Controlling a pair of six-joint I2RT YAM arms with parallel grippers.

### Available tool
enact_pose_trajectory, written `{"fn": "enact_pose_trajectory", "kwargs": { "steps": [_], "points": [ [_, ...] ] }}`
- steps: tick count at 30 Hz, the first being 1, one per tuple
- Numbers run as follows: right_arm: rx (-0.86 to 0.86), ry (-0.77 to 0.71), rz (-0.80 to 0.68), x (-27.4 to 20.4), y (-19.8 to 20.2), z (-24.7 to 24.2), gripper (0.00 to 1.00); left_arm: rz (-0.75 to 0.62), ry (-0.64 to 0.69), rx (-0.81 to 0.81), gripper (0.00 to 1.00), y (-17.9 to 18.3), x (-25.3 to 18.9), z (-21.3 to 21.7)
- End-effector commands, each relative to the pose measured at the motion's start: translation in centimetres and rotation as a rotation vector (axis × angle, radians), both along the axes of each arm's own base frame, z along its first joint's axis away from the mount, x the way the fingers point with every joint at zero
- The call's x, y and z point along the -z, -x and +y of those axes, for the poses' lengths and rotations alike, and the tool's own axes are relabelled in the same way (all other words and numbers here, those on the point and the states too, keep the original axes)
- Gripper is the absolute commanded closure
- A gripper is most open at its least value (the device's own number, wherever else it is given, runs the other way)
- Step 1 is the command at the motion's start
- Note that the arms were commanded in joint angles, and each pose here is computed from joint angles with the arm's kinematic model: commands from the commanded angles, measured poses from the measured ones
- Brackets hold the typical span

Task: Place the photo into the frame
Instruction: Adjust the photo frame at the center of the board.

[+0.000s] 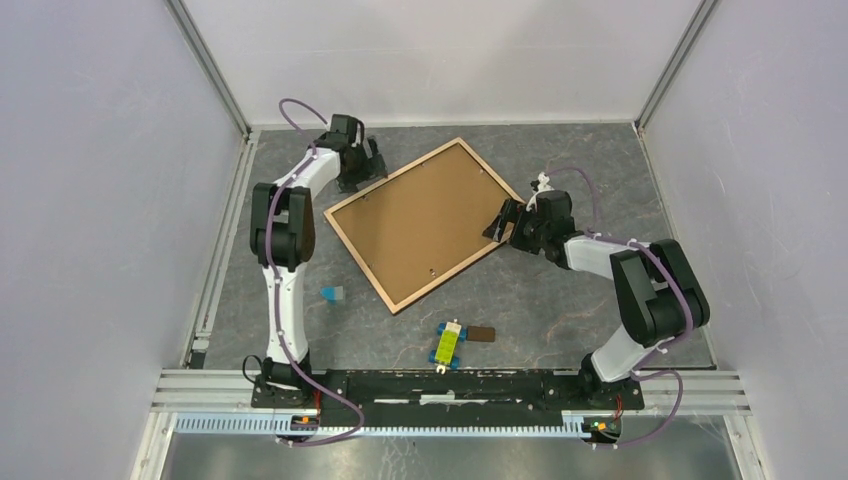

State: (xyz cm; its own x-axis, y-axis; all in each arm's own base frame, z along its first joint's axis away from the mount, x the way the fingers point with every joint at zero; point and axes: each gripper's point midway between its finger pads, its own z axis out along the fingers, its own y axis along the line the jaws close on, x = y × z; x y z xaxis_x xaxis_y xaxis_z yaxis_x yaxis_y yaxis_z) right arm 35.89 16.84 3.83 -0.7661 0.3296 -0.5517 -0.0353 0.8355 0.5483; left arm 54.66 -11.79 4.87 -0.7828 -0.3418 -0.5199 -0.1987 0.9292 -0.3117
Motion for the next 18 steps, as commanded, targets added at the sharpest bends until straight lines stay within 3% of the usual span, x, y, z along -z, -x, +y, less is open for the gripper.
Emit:
{"fn": "enact_pose_trajectory", "kwargs": {
  "steps": [1,11,18],
  "points": [
    [0.022,-0.003,0.011,0.6,-1.4,0.0,0.09,0.159,0.082,0.060,0.02,4.4,2.9,-1.3],
    [-0.006,0.000,-0.063,-1.6,-8.6,1.4,0.10,0.166,0.179,-0.072,0.07,13.7,2.9,-0.6],
    [-0.074,0.005,-0.044,-0.5,-11.4,2.9,0.12,0.067,0.248,-0.120,0.09,17.1,1.9,-0.4]
  ]
}}
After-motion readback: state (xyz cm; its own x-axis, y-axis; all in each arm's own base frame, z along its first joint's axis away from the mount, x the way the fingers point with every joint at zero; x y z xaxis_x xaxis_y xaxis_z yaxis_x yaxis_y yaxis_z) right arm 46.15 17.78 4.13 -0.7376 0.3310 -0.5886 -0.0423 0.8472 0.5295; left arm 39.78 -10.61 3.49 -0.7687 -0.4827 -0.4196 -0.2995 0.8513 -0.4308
